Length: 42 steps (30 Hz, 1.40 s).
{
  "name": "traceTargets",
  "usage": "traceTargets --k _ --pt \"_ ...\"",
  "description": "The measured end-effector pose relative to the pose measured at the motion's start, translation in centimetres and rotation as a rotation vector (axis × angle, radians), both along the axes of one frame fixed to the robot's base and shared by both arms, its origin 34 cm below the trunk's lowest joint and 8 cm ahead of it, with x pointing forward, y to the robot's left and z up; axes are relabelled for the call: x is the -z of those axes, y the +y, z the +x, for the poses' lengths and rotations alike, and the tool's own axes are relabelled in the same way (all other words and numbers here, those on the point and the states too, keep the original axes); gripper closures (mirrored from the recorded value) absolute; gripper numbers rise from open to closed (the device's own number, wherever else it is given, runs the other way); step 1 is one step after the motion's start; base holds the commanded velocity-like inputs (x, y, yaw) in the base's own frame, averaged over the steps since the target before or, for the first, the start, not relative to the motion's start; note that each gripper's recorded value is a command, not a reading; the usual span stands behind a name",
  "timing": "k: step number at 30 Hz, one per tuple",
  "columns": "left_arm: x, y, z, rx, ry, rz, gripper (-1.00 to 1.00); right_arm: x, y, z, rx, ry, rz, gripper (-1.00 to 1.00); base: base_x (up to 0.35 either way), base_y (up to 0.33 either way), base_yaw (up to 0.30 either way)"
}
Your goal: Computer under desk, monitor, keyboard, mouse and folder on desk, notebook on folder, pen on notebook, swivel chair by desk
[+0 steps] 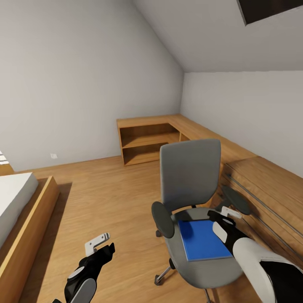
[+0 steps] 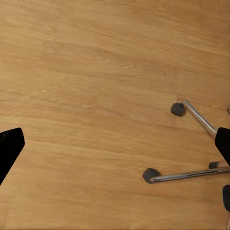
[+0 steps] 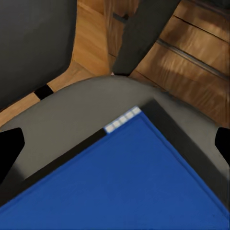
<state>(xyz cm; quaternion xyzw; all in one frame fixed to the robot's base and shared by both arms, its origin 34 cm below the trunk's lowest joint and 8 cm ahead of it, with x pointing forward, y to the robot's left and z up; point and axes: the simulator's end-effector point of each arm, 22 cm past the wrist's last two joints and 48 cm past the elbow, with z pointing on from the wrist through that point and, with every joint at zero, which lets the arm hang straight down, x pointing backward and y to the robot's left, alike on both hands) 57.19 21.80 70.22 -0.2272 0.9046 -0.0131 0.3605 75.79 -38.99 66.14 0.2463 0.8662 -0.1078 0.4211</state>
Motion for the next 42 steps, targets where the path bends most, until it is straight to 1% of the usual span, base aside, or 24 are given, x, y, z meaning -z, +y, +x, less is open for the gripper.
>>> traceTargets --k 1,3,4,5,15,31,39,42 --pt "-0.1 -0.1 0.0 0.0 -0.002 -0.002 -1.0 -0.1 -0.8 -0.1 0.007 0.003 -0.006 -1.0 0.004 -0.001 0.0" --pt "0.0 -0.2 0.0 0.0 -0.003 -0.004 -1.0 0.0 -1.4 -0.2 0.014 0.003 -0.009 -1.0 0.001 0.0 0.0" --pt "0.2 -0.3 0.0 0.0 -0.003 -0.005 -1.0 0.1 -2.1 -0.3 0.029 0.0 -0.006 -1.0 0.0 0.0 0.0" --pt "0.3 -0.3 0.0 0.0 -0.003 -0.005 -1.0 0.3 -2.2 -0.4 0.031 0.0 -0.006 -1.0 0.0 0.0 0.0" --pt "2.2 -0.3 -0.2 -0.001 -0.001 -0.004 -1.0 2.1 -2.3 -0.5 0.034 0.0 -0.004 -1.0 0.0 0.0 0.0" --pt "3.1 -0.4 -0.3 0.007 0.001 -0.002 -1.0 2.8 -2.3 -0.6 0.033 0.0 -0.005 -1.0 0.0 0.0 0.0" --pt "3.3 -0.4 -0.5 0.009 0.007 0.0 -1.0 2.8 -2.3 -0.6 0.033 0.0 -0.005 -1.0 0.174 0.0 0.0" --pt "3.4 -0.9 -0.6 0.019 0.008 -0.001 -1.0 2.8 -2.3 -0.6 0.033 0.0 -0.005 -1.0 0.045 0.0 0.0"
